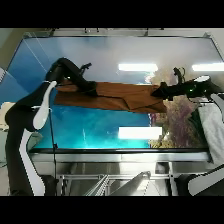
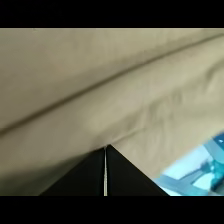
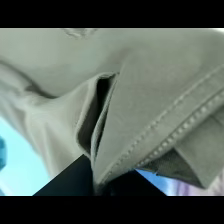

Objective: Fold the shirts.

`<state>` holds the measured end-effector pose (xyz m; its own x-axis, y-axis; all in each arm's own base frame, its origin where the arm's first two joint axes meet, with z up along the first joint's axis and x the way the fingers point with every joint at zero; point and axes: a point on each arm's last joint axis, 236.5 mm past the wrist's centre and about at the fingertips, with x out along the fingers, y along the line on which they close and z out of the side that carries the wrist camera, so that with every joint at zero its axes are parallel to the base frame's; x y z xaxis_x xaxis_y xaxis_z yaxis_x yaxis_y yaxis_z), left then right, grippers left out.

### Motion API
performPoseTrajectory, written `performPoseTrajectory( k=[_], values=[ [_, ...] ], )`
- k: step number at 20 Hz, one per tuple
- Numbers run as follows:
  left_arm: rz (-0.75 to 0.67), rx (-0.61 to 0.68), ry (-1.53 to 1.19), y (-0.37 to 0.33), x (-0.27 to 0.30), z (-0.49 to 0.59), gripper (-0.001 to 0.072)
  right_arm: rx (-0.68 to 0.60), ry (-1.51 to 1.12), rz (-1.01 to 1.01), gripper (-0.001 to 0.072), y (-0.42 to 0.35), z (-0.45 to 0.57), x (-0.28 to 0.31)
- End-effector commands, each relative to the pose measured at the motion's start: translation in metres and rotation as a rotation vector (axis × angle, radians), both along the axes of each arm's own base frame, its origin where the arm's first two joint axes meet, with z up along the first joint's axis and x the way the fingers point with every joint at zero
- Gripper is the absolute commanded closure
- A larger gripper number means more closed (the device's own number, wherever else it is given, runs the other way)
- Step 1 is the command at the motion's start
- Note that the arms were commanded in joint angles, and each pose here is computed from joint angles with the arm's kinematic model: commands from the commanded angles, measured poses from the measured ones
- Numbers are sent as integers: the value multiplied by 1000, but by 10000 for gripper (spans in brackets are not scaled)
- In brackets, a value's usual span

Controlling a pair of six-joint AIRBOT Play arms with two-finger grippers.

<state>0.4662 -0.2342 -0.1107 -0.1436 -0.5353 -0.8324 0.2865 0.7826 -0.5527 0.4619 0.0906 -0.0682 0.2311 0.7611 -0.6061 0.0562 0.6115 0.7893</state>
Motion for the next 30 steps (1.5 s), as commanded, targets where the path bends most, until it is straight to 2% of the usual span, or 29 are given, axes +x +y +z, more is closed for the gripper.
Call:
performPoseTrajectory(
  k=[1,8,12,15,18,21,25,26,27,28,29,30],
  values=[
    [-44,9,-5,-59,-19,-22,685,42,0,-6,695,-33,27,-12],
    [-187,-41,-102,-167,-62,3,682,68,-101,-33,695,-99,94,-32],
    [-242,-95,-162,-201,-81,38,681,136,-134,29,695,-76,145,-45],
    [-241,-148,-261,-168,-67,118,681,208,-178,110,694,-4,181,-42],
    [-182,-133,-292,-91,-50,184,680,182,-164,176,693,106,175,-36],
    [-112,-103,-276,-19,-43,216,680,120,-145,177,693,226,130,-37],
    [-39,-86,-261,27,-32,223,681,24,-129,163,689,337,29,-51],
    [-38,-81,-249,32,-34,222,680,21,-135,192,509,354,14,-58],
    [-41,-77,-234,37,-37,222,681,25,-147,227,206,365,7,-63],
    [-45,-73,-220,40,-39,221,681,32,-146,252,217,368,10,-66],
    [-45,-71,-213,44,-41,221,681,46,-159,283,282,365,21,-67],
    [-39,-71,-218,47,-41,224,681,62,-179,309,281,356,37,-65]
  ],
)
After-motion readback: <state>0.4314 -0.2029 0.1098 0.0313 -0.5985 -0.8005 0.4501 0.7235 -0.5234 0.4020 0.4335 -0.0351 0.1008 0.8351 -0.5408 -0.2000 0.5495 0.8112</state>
